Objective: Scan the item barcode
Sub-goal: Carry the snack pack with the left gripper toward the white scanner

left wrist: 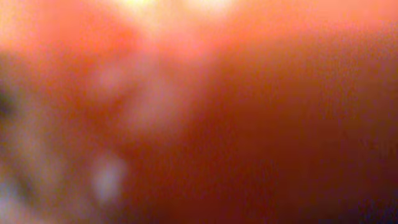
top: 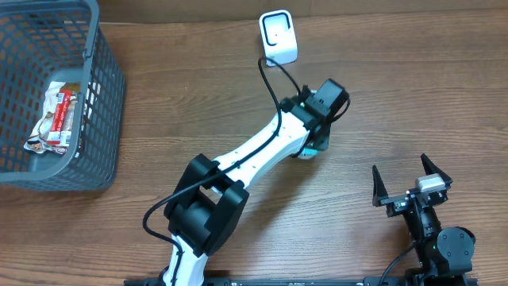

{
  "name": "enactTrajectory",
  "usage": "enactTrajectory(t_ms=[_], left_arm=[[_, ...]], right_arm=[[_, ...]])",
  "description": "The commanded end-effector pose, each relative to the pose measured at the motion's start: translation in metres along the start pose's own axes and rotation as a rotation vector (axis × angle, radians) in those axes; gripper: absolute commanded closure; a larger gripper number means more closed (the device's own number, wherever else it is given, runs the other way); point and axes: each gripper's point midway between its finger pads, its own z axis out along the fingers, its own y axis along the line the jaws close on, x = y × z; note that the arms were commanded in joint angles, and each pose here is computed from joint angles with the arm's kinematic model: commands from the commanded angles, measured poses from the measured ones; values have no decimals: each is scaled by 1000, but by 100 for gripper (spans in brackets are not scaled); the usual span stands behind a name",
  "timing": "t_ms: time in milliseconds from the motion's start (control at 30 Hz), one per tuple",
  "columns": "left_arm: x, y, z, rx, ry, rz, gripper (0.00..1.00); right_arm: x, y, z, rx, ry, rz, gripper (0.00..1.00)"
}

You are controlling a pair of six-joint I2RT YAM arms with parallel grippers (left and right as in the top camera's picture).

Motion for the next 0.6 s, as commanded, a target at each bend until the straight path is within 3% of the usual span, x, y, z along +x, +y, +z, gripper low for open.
enactTrajectory(t_ms=[0, 100, 167, 367, 500, 567], left_arm=[[5, 2, 6, -9, -7, -21, 69], [6, 1, 7, -6, -3, -18, 69], [8, -2, 7, 9, 7, -4, 64], [12, -8, 6, 60, 39, 58, 34], [8, -11, 1, 107, 46, 48, 5], [2, -11, -4, 121, 36, 39, 0]], right_arm=[[2, 0, 0, 0, -3, -5, 0], [2, 0, 0, 0, -4, -5, 0], [2, 0, 0, 0, -4, -5, 0], [2, 0, 0, 0, -4, -5, 0], [2, 0, 0, 0, -4, -5, 0], [2, 0, 0, 0, -4, -5, 0]])
